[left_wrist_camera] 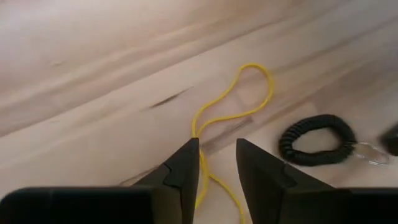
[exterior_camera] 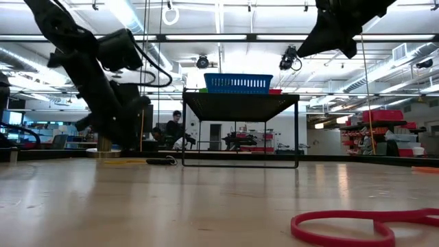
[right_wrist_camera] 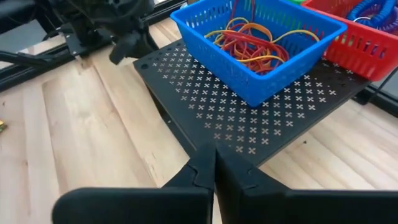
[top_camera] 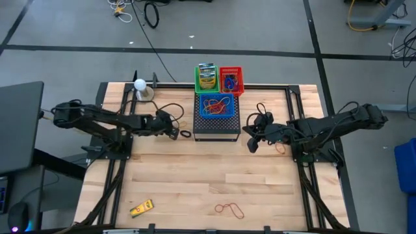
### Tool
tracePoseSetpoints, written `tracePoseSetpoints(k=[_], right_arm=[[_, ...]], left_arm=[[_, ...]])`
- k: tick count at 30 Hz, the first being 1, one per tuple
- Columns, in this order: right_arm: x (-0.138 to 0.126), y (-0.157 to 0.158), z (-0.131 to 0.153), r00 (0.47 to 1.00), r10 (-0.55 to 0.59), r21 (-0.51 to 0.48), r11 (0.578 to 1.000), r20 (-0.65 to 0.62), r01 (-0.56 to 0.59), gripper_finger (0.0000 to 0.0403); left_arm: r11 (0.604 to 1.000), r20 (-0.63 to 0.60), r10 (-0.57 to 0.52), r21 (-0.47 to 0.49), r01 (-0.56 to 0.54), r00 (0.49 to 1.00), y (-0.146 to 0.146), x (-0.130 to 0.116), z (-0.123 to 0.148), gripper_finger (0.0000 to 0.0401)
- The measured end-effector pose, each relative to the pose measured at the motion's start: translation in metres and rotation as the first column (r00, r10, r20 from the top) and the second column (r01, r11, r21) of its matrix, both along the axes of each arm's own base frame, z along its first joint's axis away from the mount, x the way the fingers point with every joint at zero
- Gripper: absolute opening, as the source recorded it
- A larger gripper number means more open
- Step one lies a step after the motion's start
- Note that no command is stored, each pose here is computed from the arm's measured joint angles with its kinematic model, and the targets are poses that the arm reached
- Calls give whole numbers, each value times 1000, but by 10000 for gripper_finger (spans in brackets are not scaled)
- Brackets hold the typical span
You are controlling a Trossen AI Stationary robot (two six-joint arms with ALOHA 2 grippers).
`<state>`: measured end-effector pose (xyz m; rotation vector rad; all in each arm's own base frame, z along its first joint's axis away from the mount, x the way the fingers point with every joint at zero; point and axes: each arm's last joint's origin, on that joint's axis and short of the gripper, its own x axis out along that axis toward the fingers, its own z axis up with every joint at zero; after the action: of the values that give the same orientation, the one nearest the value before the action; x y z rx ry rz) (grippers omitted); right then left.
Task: Pick & Place Office Desk Supplies
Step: Put the yellow rubber band into the blue bin on the shelf
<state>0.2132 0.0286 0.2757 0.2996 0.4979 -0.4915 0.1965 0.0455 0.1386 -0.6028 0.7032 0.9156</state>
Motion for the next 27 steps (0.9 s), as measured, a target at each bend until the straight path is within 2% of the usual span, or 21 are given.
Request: tracePoseSetpoints(k=[5,8,10,14,16,21,27], right_arm=[[0,0,0,1000,6,-8,1000,-5,-6,8],[0,0,0,1000,7,-10,1000,-6,-7,10],[0,0,0,1000,6,-20,1000,-8,-6,10],[0,-1,0,1000,-11,-33,999,-6,11,11],[0,-1,0,1000,-14,-35,999,-6,14,11],[-1,-1,0,1000,-15,-38,999,-9,15,11],[-1,-1,0,1000,-15,-37,999,-10,15,11]], left_arm=[[998,-83,32,-47,-36,996,8,2,-20,114],[998,-114,42,-44,-48,993,9,4,-26,110],[998,-119,41,-39,-46,992,8,4,-27,94],[999,-102,30,-31,-33,994,6,4,-23,28],[999,-89,22,-29,-24,996,5,3,-20,10],[999,-26,-54,4,54,998,2,2,2,5],[980,89,-181,100,172,979,-11,-1,53,4]])
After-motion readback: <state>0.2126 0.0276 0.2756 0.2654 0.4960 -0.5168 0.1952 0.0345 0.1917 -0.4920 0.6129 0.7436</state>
